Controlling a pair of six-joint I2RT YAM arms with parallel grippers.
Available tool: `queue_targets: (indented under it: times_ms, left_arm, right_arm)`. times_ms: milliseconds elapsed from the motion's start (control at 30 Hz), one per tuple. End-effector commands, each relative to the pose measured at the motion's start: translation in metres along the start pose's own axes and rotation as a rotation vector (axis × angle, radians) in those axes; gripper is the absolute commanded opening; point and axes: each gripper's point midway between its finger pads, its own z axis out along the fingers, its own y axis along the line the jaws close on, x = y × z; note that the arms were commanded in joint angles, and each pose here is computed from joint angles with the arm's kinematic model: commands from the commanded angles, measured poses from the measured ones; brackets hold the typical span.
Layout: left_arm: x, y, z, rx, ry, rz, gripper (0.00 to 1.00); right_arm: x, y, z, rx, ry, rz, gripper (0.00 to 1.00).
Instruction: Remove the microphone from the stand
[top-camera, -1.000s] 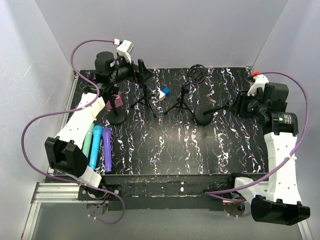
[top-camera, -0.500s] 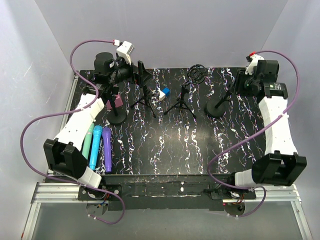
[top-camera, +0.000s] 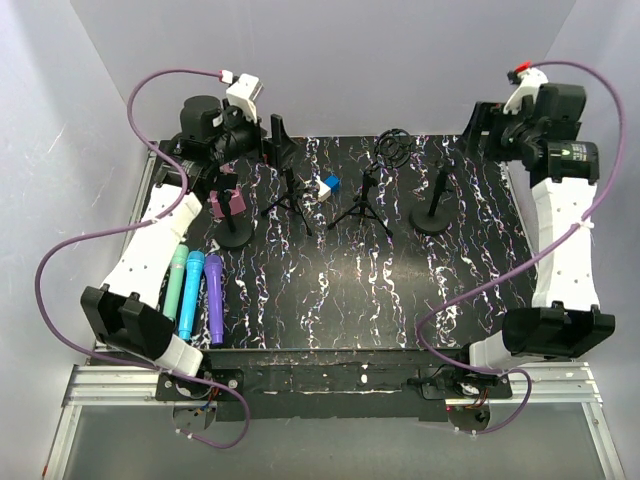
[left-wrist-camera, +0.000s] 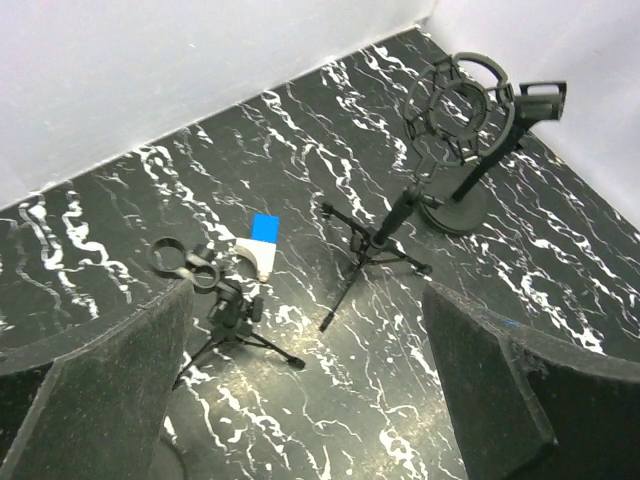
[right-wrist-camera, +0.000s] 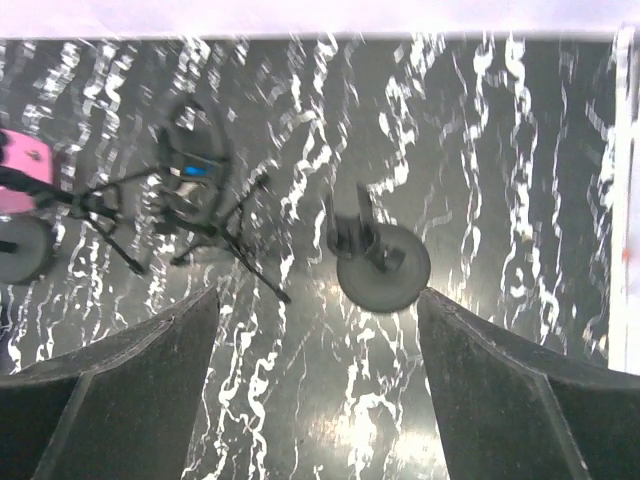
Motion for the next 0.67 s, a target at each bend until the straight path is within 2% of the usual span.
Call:
queue_targets:
  times_ms: [0,100,233,333,400,500,633]
  left_arm:
    - [-0.027,0.005,-0.042,-0.118,-0.011,0.070,0.98]
    - [-0.018,0.016,-0.046,-0.179,0.025,0.097,0.98]
    - [-0.020,0.026,-0.049,-0.248,0.020,0.071,0.98]
    - [-0.032,0.029,-0.055,-0.268,0.049,0.134,0.98]
    - [-0.035,0.034,-0.059,-0.283,0.077,0.149,0.98]
    - [-0.030,0.042,-0.057,-0.302,0.106,0.135,0.98]
    - [-0.028,0.049,-0.053,-0.325,0.095,0.104,0.98]
  right_arm:
    - [-0.030,0.041,-0.052,-0.163,-0.092,-0.143,0.87]
    - [-0.014,0.037,-0.058,-0.148,-0.043,-0.189,0.88]
    - [-0.007,0.003,-0.067,0.096,-0.052,-0.001,0.88]
    - [0.004,-0.016,-0.074,0.243,0.051,0.119,0.89]
    - [0.005,-0.029,-0.080,0.330,0.088,0.137,0.89]
    - [-0.006,-0.029,-0.082,0.330,0.044,0.111,0.90]
    - [-0.028,-0.006,-0.076,0.187,-0.042,0.088,0.90]
